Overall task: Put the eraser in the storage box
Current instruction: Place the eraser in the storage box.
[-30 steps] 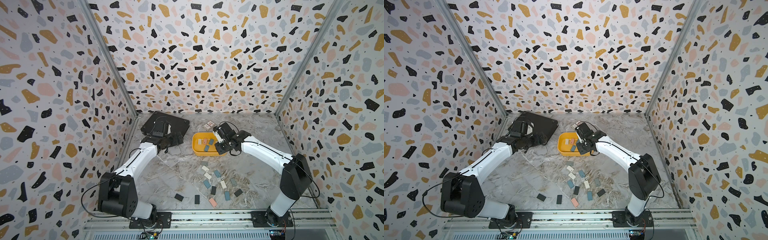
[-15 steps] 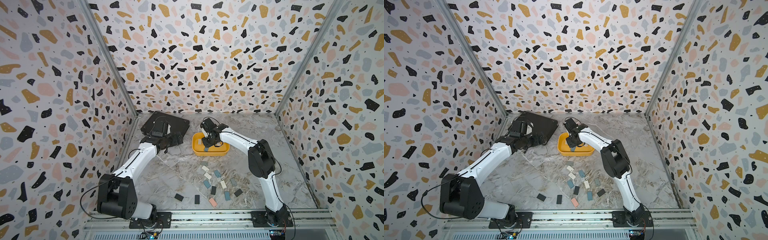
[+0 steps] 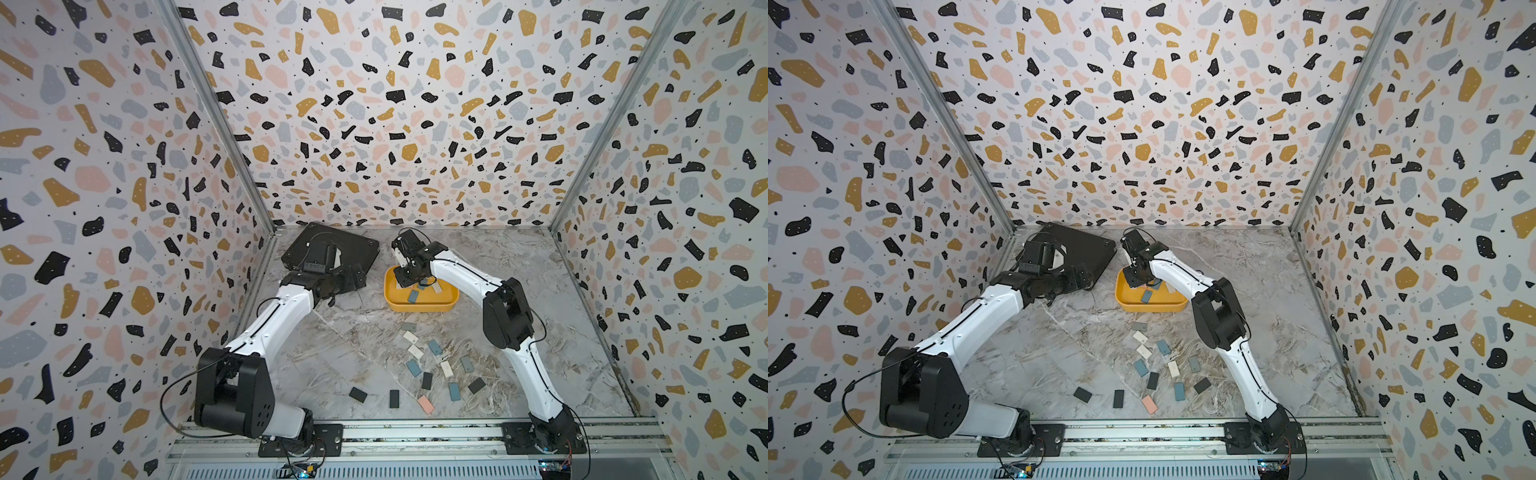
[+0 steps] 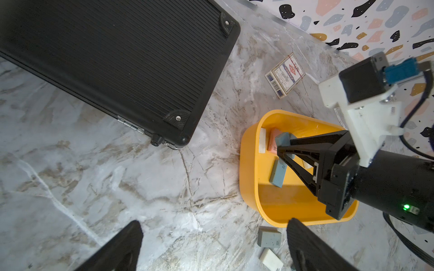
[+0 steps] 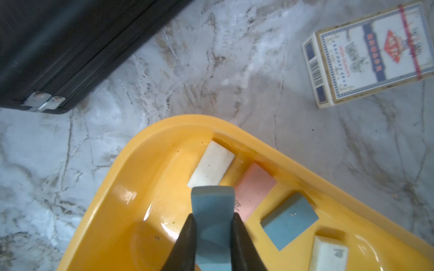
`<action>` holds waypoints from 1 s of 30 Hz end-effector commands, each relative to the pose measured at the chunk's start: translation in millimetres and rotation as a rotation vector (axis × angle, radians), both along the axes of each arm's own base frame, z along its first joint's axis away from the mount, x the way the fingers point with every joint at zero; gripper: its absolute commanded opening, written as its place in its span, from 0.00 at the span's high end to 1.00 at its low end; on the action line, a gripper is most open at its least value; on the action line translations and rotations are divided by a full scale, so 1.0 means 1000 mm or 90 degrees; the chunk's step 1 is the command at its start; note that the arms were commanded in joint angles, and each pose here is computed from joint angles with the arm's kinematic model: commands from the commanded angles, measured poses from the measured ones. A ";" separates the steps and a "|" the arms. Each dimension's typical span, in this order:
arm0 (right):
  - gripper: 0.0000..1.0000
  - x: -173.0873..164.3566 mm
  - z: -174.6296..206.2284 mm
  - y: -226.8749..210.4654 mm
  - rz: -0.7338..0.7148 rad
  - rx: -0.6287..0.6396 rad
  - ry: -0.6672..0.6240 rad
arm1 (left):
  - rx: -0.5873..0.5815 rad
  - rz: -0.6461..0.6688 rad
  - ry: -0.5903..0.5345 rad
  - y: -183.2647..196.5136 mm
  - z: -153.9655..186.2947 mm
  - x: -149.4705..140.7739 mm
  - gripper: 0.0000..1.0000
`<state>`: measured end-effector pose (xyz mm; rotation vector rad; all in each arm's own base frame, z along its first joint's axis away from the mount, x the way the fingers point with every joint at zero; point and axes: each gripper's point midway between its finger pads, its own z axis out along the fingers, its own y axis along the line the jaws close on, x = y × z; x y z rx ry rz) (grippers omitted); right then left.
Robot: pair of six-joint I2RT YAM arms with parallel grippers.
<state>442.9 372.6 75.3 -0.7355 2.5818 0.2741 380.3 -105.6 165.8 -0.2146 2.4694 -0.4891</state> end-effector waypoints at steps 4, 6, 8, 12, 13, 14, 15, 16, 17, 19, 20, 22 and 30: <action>0.78 -0.001 -0.005 0.007 -0.003 0.014 0.020 | 0.002 0.005 -0.020 0.003 0.011 0.009 0.04; 0.76 -0.001 -0.010 0.008 -0.003 0.012 0.026 | 0.003 0.005 -0.019 0.003 0.011 0.009 0.04; 0.75 -0.001 -0.014 0.009 -0.001 0.011 0.029 | 0.003 0.005 -0.018 0.003 0.010 0.010 0.04; 0.68 0.000 -0.017 0.010 -0.003 0.014 0.032 | 0.004 0.004 -0.017 0.003 0.009 0.010 0.04; 0.65 0.000 -0.016 0.011 -0.004 0.016 0.032 | 0.004 0.005 -0.015 0.003 0.008 0.010 0.04; 0.62 0.000 -0.014 0.011 -0.003 0.018 0.031 | 0.003 0.004 -0.015 0.003 0.008 0.010 0.04; 0.60 -0.001 -0.012 0.011 -0.002 0.019 0.030 | 0.004 0.003 -0.015 0.003 0.008 0.010 0.04; 0.57 0.000 -0.009 0.011 -0.001 0.022 0.027 | 0.004 0.003 -0.017 0.003 0.008 0.010 0.04; 0.55 0.000 -0.005 0.011 0.000 0.023 0.024 | 0.005 0.004 -0.016 0.003 0.008 0.010 0.04; 0.53 0.000 0.005 0.012 0.003 0.027 0.014 | 0.006 0.003 -0.016 0.003 0.008 0.010 0.04; 0.52 0.000 0.010 0.011 0.003 0.028 0.009 | 0.006 0.004 -0.015 0.003 0.008 0.010 0.04; 0.52 -0.001 0.024 0.009 0.001 0.033 -0.003 | 0.006 0.003 -0.015 0.003 0.008 0.010 0.04; 0.46 -0.037 0.096 -0.036 -0.027 0.034 -0.086 | 0.010 0.004 -0.024 0.004 0.011 0.009 0.04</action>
